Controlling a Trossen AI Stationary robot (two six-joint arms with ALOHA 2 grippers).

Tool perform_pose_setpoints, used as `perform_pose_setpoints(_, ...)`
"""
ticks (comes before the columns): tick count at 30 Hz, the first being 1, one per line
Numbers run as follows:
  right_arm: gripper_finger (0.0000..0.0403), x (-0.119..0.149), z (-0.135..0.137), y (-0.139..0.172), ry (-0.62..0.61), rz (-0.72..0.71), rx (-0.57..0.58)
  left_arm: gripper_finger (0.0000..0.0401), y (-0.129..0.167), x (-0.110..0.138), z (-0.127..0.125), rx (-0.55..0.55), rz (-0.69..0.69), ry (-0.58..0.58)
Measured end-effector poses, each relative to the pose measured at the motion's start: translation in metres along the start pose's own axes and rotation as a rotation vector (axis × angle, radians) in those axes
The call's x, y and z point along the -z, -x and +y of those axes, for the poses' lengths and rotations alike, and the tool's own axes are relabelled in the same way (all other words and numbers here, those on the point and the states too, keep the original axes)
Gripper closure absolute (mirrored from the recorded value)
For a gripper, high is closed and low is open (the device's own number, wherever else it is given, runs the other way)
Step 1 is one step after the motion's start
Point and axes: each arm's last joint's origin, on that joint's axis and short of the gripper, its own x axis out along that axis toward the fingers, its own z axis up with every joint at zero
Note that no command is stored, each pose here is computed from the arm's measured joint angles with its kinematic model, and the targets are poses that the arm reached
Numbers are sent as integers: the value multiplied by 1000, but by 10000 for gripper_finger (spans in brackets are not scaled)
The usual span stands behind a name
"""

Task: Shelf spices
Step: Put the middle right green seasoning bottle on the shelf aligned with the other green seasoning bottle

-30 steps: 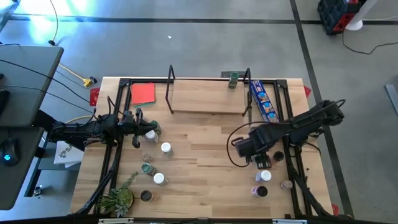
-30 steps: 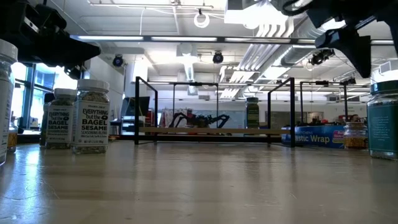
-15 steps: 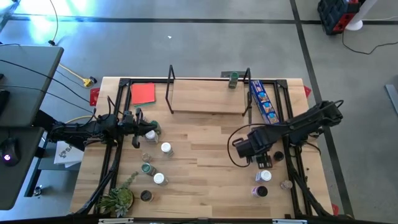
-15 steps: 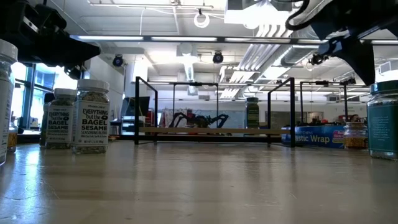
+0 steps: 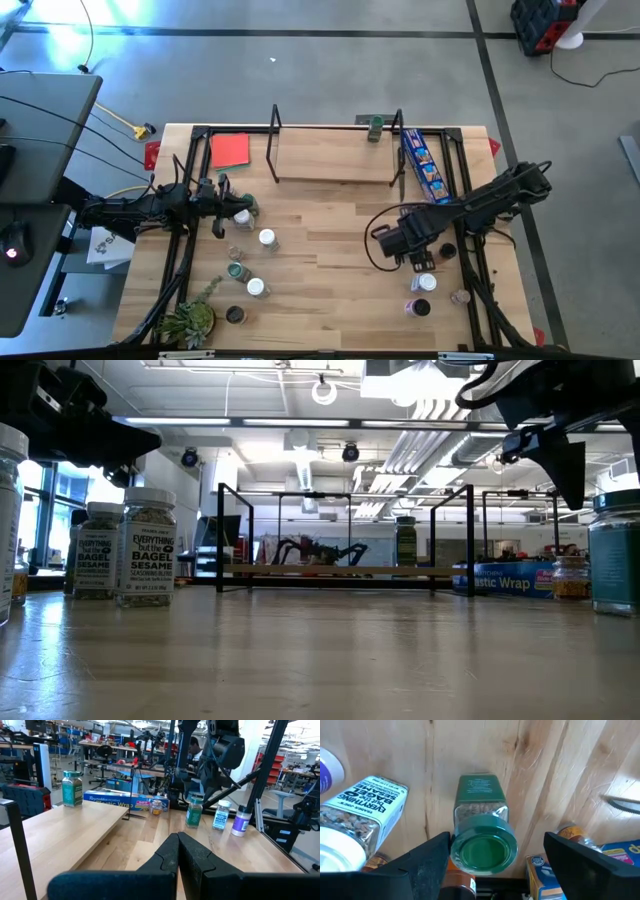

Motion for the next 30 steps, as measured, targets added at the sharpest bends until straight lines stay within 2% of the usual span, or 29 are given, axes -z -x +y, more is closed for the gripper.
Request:
perform_pose_setpoints(9, 140, 0, 0, 0, 6, -3, -6, 400, 0, 0, 0, 0, 0, 17)
perform_pose_setpoints(21, 143, -1, 6, 0, 24, -13, -22, 400, 0, 0, 0, 0, 0, 48)
perform_pose_setpoints(26, 142, 5, 11, -15, 10, 30, -29, 400, 0, 0, 0, 0, 0, 51)
perform_pose_setpoints(30, 141, 4, 13, -21, -24, 12, -27, 400, 0, 0, 0, 0, 0, 51)
